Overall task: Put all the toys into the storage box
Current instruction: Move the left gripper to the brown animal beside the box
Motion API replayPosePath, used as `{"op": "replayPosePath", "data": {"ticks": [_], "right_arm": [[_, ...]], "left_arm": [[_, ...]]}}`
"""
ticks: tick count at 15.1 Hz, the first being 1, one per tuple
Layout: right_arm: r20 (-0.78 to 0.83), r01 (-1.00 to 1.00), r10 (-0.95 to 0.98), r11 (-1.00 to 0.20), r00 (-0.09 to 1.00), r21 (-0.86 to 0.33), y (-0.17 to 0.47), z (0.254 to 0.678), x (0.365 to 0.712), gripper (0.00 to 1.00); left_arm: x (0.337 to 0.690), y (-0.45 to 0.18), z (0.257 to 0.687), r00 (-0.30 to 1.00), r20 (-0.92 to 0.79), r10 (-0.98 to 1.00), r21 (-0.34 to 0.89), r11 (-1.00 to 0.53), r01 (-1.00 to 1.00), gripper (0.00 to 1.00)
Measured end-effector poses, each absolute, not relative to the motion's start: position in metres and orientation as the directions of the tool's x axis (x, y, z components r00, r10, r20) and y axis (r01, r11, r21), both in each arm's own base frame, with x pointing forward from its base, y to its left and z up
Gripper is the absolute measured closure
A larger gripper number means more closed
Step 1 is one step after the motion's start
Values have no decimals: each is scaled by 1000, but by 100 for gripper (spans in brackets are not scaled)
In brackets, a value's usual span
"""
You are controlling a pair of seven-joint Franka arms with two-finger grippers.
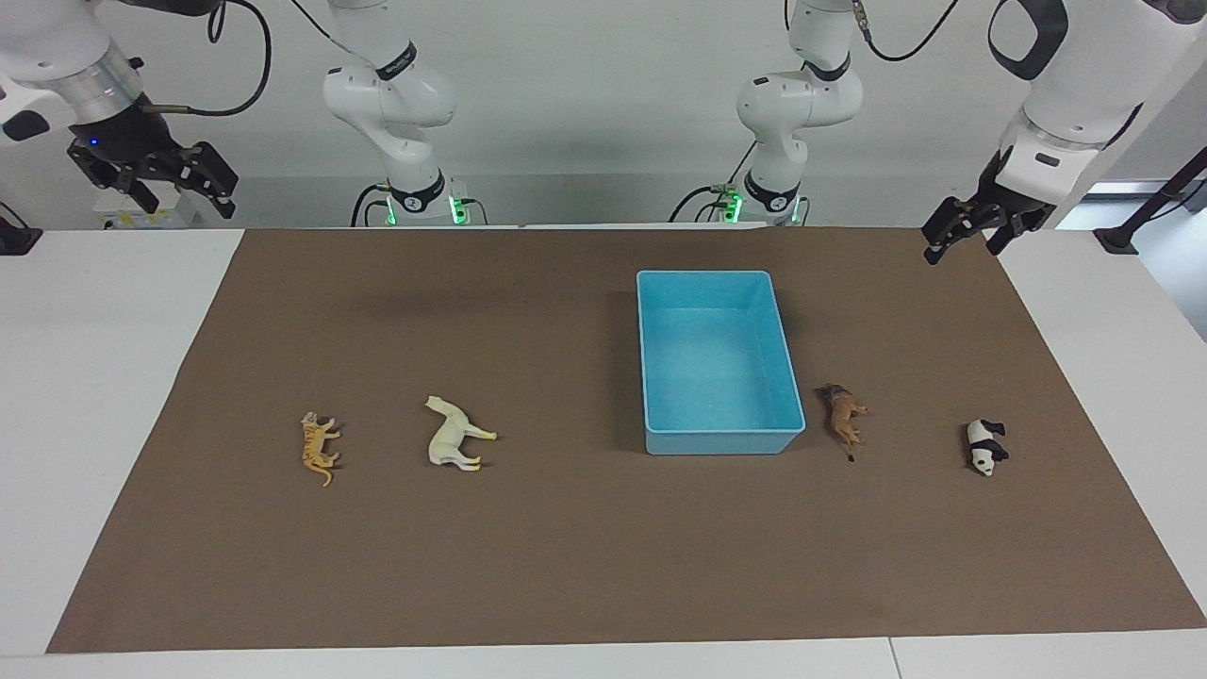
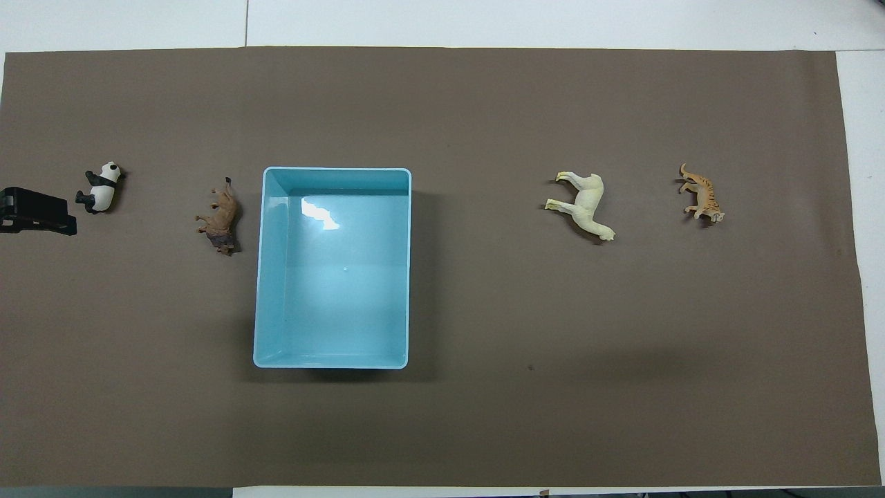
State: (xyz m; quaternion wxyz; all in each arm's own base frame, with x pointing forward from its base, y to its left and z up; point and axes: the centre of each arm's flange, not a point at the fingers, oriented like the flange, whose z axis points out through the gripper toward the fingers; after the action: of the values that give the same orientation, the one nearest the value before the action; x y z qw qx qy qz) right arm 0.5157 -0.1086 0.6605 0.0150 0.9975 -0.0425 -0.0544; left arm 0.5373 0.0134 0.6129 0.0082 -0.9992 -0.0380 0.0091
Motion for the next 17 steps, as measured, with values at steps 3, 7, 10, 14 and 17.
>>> {"op": "replayPosePath", "data": {"ticks": [3,7,10,14,17], "right_arm": [[-107,-81,-85,-996,991,35,-108,661,516,0],[-109,-84,-88,-996,990,34,-109,660,515,0],[-121,-83,-86,-996,989,33,-108,655,514,0],[-49,-75,-77,-996,996,38,-108,626,518,0],[-49,-65,-67,-997,997,36,-106,577,522,0]], "left_arm": [[537,13,613,997,-18,76,-17,-997,76,0],[538,10,613,998,-11,70,-17,-997,69,0],[540,-3,614,999,6,45,-16,-999,45,0],[551,-26,584,991,134,3,-10,-1000,4,0],[566,-48,521,988,151,-38,-6,-999,-37,0]]}}
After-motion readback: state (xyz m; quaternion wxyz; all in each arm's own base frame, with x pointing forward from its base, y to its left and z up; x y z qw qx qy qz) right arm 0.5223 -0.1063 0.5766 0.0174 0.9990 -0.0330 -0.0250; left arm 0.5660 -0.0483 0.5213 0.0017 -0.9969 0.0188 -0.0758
